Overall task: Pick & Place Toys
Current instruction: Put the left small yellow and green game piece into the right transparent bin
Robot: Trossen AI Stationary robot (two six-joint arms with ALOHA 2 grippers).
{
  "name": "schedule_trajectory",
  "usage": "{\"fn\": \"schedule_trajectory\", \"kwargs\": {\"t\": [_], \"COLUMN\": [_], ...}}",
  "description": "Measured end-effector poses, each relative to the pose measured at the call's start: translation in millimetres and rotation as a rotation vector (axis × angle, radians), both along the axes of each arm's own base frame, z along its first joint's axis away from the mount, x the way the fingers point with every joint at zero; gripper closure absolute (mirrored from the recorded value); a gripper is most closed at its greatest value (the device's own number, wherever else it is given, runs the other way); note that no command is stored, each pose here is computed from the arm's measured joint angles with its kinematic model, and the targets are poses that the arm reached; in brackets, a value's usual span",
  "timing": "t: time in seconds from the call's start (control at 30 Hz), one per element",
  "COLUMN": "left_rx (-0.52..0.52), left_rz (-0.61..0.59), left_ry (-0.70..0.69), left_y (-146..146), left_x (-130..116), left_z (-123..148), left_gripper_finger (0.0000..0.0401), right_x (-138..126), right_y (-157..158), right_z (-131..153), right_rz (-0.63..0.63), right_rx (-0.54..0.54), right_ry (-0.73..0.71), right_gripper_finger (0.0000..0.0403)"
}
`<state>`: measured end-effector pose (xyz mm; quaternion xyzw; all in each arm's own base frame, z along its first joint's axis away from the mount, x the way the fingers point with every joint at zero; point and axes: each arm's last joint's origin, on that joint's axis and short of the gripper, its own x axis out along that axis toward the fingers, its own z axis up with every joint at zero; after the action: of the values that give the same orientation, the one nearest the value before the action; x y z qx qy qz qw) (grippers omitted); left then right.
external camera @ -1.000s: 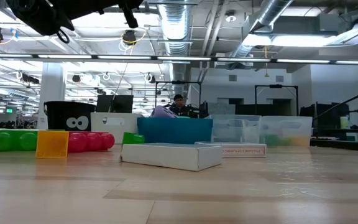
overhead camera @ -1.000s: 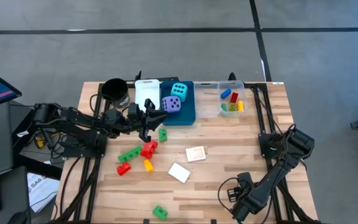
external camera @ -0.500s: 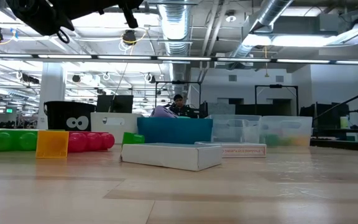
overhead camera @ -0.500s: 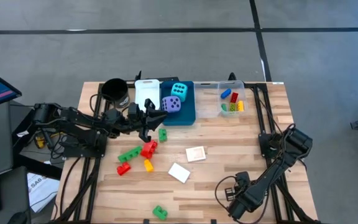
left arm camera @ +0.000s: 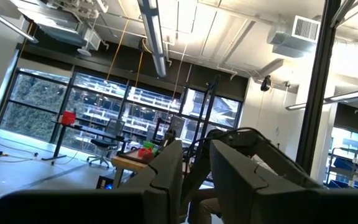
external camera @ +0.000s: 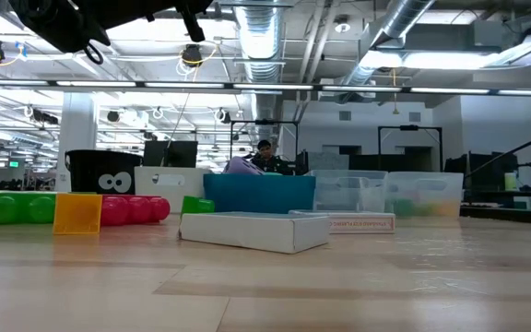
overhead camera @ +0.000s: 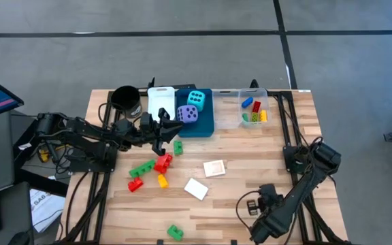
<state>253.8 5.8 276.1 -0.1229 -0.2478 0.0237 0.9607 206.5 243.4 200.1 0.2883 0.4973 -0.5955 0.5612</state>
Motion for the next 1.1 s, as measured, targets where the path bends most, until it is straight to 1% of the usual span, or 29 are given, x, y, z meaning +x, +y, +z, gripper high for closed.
{"fn": "schedule_trajectory", "kwargs": {"t": [0.03, 0.1, 0.17, 0.23, 0.3, 0.4, 0.53, 0.63, 0.8, 0.97, 1.1], "left_rx": [0.000, -0.005, -0.006, -0.006, -0.006, -0.006, -0.006, -0.006, -0.005, -0.002, 0.000], "left_rz": [0.000, -0.002, -0.003, -0.005, -0.009, -0.020, -0.045, -0.058, -0.074, -0.091, -0.103], "left_ry": [0.000, 0.001, 0.003, 0.009, 0.010, 0.011, 0.020, 0.032, 0.098, 0.168, 0.191], "left_y": [0.0, 0.1, 0.0, -0.4, -1.5, -4.3, -10.6, -13.9, -18.3, -22.8, -25.9], "left_x": [0.0, 0.1, 0.2, 0.5, 0.5, 0.6, 1.0, 1.4, 3.9, 6.0, 6.4], "left_z": [0.0, -0.1, -0.3, -0.9, -0.9, -1.0, -1.8, -2.9, -8.8, -15.0, -17.1], "left_gripper_finger": [0.0325, 0.0325, 0.0325, 0.0325, 0.0325, 0.0325, 0.0325, 0.0325, 0.0325, 0.0325, 0.0325], "right_x": [0.6, 7.0, 7.8, 14.3, 18.9, 30.7, 50.5, 67.2, 87.6, 92.0, 87.4], "right_y": [-1.6, -4.2, -11.6, -19.1, -27.4, -46.0, -73.7, -100.1, -158.3, -218.7, -261.4], "right_z": [6.6, 13.3, 19.9, 24.3, 21.1, 24.5, 25.6, 27.0, 36.7, 54.7, 70.4], "right_rz": [0.012, 0.060, 0.117, 0.141, 0.184, 0.221, 0.296, 0.334, 0.346, 0.308, 0.289], "right_rx": [-0.045, -0.072, -0.157, -0.216, -0.279, -0.358, -0.457, -0.520, -0.580, -0.622, -0.613], "right_ry": [-0.015, -0.104, -0.197, -0.275, -0.302, -0.324, -0.279, -0.211, -0.063, 0.041, 0.108], "right_gripper_finger": [0.0281, 0.0281, 0.0276, 0.0271, 0.0269, 0.0271, 0.0273, 0.0272, 0.0271, 0.0271, 0.0271]}}
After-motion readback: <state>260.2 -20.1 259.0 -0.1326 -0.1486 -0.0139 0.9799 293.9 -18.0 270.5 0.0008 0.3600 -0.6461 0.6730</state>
